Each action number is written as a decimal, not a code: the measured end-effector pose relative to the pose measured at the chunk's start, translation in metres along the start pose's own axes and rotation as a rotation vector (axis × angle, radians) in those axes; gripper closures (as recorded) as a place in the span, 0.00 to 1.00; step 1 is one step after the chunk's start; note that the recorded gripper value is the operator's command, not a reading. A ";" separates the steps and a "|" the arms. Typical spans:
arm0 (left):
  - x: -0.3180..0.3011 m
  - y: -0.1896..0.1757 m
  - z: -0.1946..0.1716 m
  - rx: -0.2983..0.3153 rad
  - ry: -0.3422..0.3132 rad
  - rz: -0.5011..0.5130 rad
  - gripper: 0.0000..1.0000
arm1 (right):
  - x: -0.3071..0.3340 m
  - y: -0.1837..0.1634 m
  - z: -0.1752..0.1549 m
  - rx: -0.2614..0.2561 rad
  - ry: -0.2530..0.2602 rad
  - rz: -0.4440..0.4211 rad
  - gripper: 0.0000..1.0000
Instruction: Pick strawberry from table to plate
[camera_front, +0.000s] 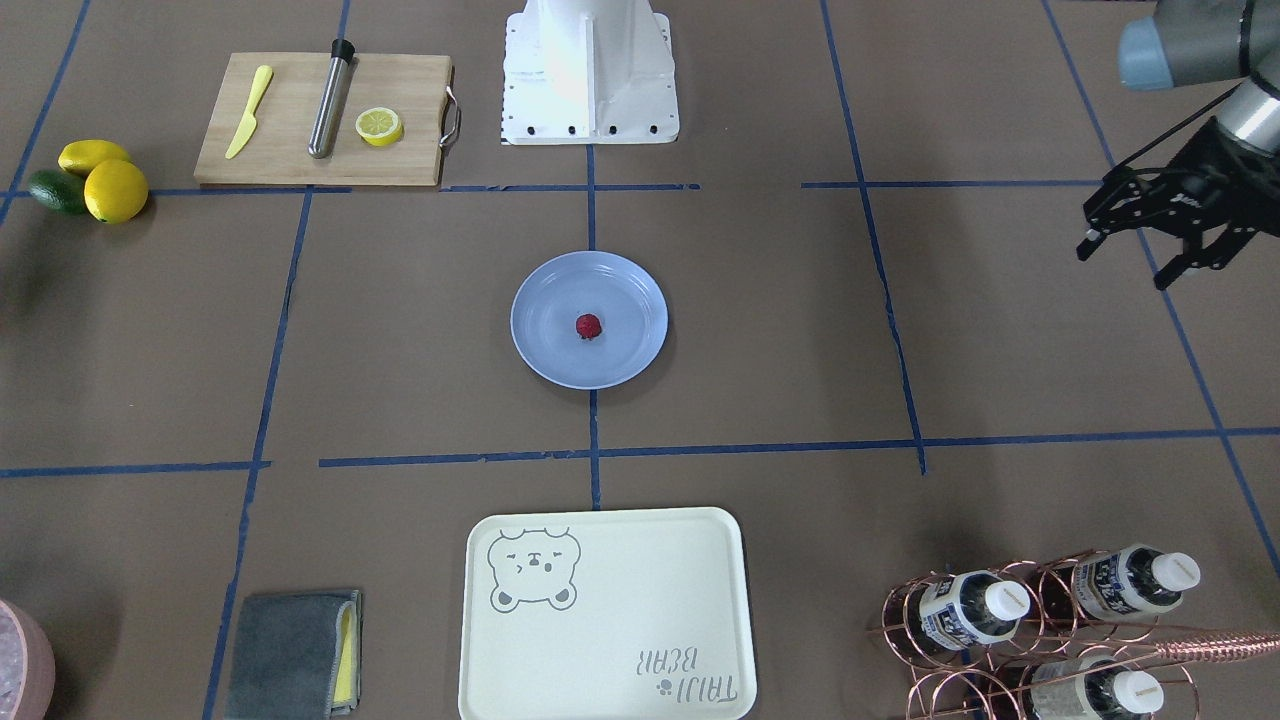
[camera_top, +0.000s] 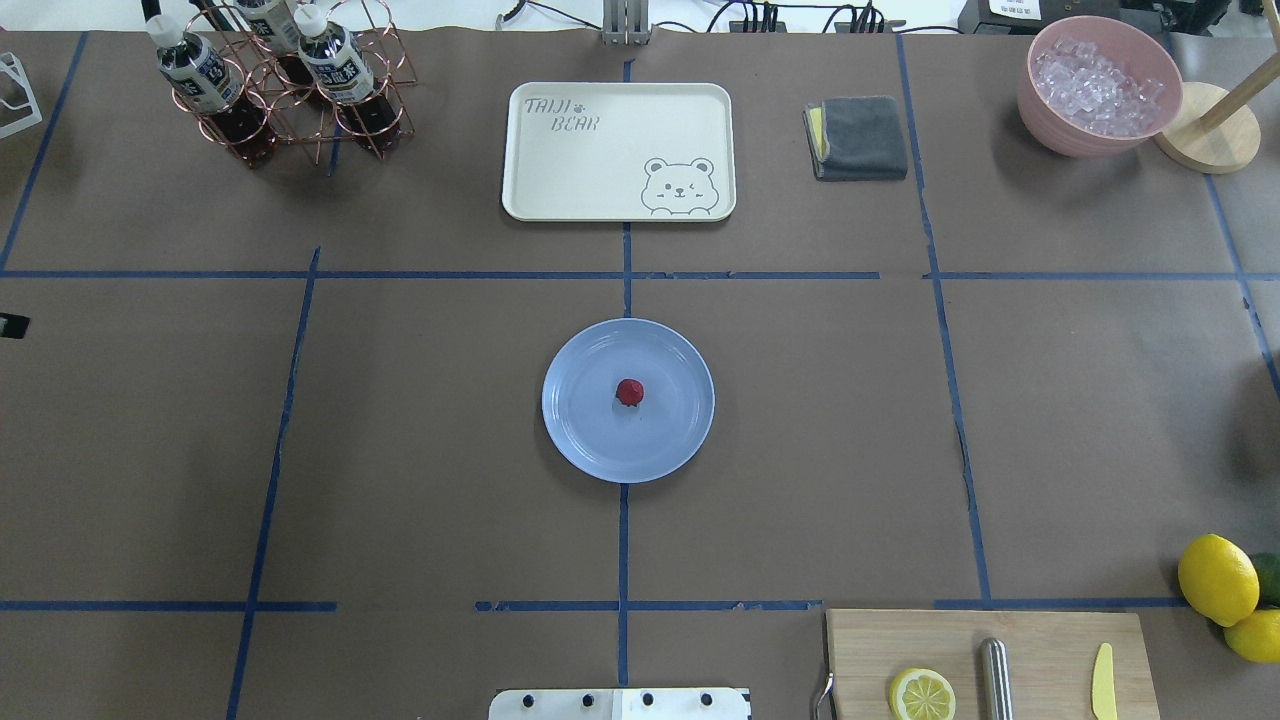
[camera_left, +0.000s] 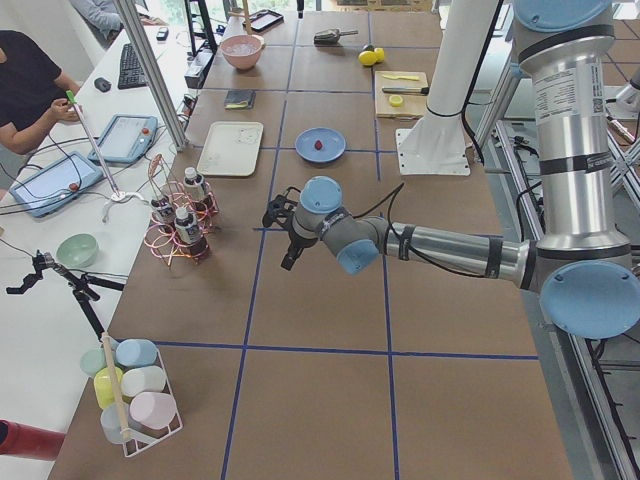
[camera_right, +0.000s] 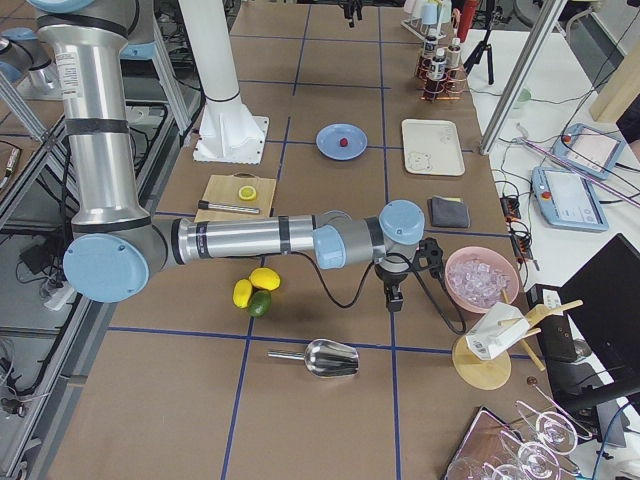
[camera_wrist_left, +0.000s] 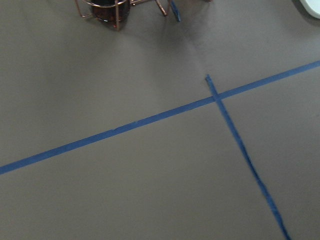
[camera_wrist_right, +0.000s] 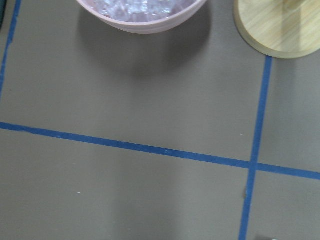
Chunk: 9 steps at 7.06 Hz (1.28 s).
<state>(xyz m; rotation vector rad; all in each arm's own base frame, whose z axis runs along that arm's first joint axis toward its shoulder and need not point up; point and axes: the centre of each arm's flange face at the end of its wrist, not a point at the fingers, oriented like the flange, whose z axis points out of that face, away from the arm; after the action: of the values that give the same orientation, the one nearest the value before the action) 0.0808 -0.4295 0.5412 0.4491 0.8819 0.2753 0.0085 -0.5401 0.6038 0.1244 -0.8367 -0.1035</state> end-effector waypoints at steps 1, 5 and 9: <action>-0.036 0.011 -0.018 -0.035 -0.049 0.010 0.01 | 0.015 0.004 0.000 -0.015 0.004 0.007 0.00; -0.122 0.018 -0.058 -0.286 -0.078 -0.191 0.00 | 0.030 0.007 -0.007 -0.068 0.004 -0.024 0.00; -0.141 0.041 -0.038 -0.330 0.010 -0.273 0.00 | 0.031 0.008 -0.006 -0.069 0.004 -0.016 0.00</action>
<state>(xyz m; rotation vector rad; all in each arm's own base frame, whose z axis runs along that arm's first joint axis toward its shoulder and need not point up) -0.0372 -0.4416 0.6354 0.0198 0.8769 0.1674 0.0344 -0.5361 0.6240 0.0661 -0.8277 -0.1467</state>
